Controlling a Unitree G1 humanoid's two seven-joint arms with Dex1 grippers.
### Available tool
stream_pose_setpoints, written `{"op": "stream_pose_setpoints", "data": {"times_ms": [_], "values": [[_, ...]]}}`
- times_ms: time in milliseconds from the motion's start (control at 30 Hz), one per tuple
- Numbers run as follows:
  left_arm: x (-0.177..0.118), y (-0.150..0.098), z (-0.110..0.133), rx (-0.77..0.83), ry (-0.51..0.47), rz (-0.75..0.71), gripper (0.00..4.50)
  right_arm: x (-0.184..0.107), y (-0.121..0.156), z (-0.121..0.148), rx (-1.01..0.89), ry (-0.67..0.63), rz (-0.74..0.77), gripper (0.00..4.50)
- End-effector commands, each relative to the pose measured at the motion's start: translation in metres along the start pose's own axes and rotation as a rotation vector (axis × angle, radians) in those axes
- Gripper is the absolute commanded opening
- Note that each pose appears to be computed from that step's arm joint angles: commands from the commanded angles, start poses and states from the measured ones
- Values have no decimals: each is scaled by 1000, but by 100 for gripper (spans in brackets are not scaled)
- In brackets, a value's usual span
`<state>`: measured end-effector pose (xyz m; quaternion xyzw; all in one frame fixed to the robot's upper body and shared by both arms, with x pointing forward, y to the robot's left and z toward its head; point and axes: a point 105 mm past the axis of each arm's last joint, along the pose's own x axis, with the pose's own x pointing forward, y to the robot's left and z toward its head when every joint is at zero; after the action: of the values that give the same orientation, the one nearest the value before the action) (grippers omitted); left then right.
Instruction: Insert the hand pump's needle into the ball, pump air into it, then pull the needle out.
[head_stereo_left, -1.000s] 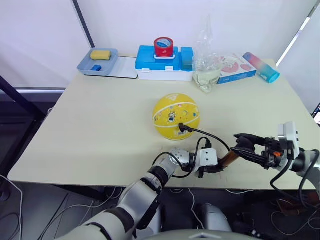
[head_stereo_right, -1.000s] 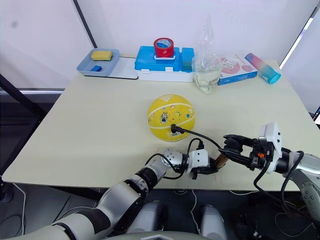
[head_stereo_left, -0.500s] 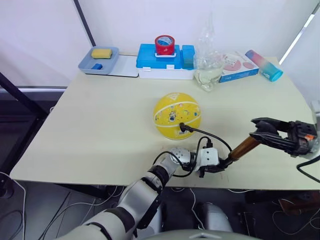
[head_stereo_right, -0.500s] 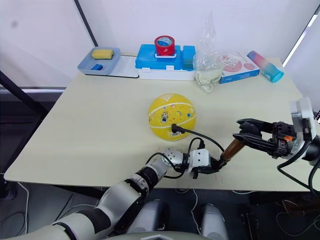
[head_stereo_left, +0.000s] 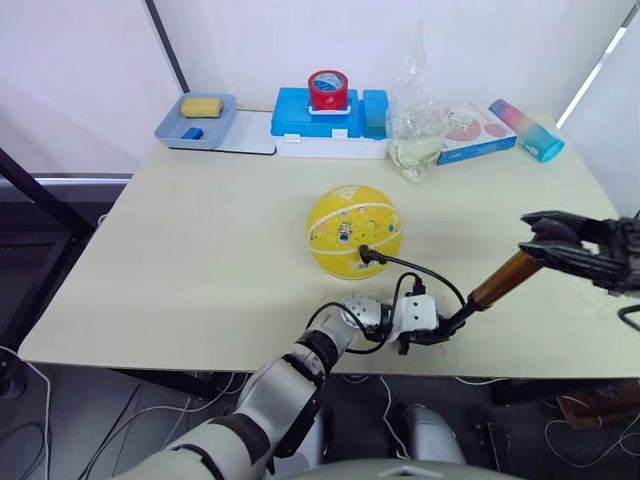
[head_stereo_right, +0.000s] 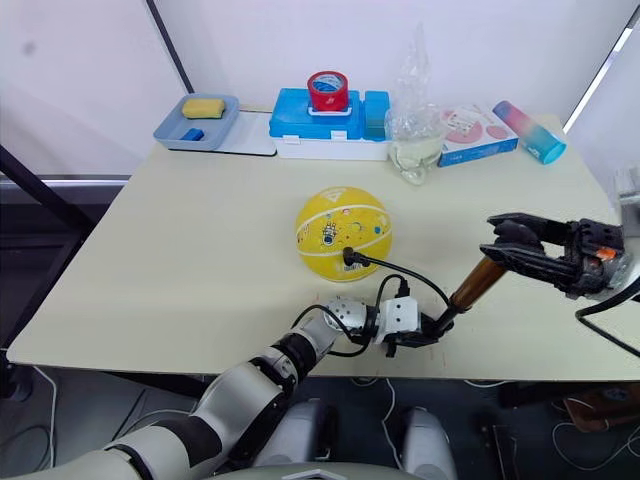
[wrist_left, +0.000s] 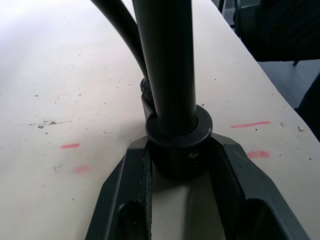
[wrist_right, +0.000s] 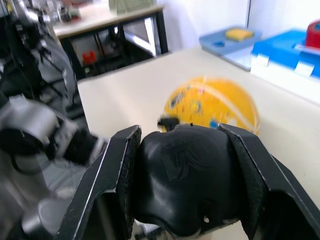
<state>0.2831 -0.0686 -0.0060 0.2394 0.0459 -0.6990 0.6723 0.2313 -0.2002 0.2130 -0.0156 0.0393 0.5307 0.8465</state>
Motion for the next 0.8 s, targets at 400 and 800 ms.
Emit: {"op": "stream_pose_setpoints", "data": {"times_ms": [400, 800], "values": [[-3, -31, -38, -64, 141, -97, 112, 12, -7, -68, -15, 77, -53, 192], [-1, -32, -38, -77, 137, -97, 112, -18, -12, 14, -93, -54, -89, 192]]}}
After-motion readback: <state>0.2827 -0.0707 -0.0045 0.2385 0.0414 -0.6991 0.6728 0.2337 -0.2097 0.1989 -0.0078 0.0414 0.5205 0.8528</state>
